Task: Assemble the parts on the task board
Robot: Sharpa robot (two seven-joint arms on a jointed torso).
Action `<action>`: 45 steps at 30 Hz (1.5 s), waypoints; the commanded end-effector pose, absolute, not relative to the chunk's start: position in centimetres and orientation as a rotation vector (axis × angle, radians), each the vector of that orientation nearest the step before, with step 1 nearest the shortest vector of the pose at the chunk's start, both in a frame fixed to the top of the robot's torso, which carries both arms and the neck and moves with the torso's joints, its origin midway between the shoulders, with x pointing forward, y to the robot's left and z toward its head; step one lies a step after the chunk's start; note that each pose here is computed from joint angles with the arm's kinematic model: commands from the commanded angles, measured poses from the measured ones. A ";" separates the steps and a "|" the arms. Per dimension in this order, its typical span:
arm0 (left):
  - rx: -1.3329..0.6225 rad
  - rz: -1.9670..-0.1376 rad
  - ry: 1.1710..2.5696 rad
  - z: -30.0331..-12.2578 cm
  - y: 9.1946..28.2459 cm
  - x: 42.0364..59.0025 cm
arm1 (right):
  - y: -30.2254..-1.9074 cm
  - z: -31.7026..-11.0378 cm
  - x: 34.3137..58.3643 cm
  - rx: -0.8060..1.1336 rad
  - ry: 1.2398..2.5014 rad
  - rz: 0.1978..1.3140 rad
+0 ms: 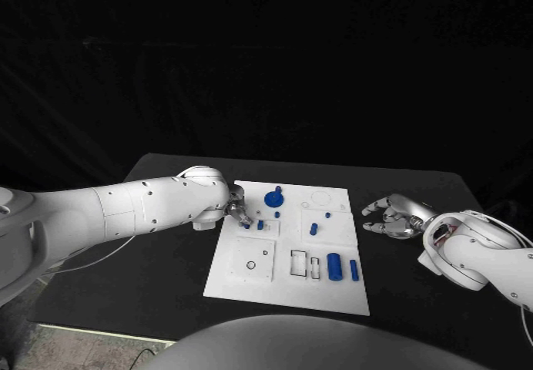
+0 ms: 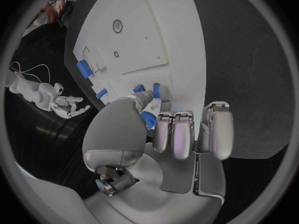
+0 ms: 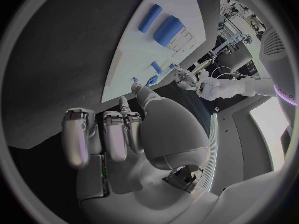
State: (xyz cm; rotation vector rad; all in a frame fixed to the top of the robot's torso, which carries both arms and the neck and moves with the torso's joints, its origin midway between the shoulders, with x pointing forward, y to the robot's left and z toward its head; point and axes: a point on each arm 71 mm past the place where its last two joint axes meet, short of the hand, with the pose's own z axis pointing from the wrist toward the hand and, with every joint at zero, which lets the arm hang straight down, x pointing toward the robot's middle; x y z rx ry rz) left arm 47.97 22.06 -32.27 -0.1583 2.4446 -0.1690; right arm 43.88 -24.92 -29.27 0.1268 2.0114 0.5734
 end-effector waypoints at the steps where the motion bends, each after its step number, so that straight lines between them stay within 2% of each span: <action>1: -0.149 -0.177 2.456 -32.5 21.7 47.8 | -24.9 -29.4 43.8 0.120 2.026 0.572; 17: -0.190 -0.146 2.478 -32.8 22.2 48.0 | -25.0 -29.4 43.8 0.122 2.029 0.570; 26: -0.222 -0.163 2.413 -32.6 22.6 48.4 | -25.0 -29.5 43.8 0.124 2.025 0.570; 30: -0.236 -0.242 2.320 -32.0 22.4 48.8 | -25.0 -29.5 43.8 0.125 2.022 0.570; 35: -0.207 -0.477 2.080 -30.2 21.1 49.5 | -25.1 -29.4 43.8 0.126 2.019 0.571; 42: 0.012 -0.736 1.811 -27.8 18.9 49.6 | -25.2 -29.3 43.7 0.127 2.014 0.571; 45: 0.141 -0.761 1.790 -27.6 18.2 49.2 | -25.3 -29.3 43.6 0.128 2.015 0.571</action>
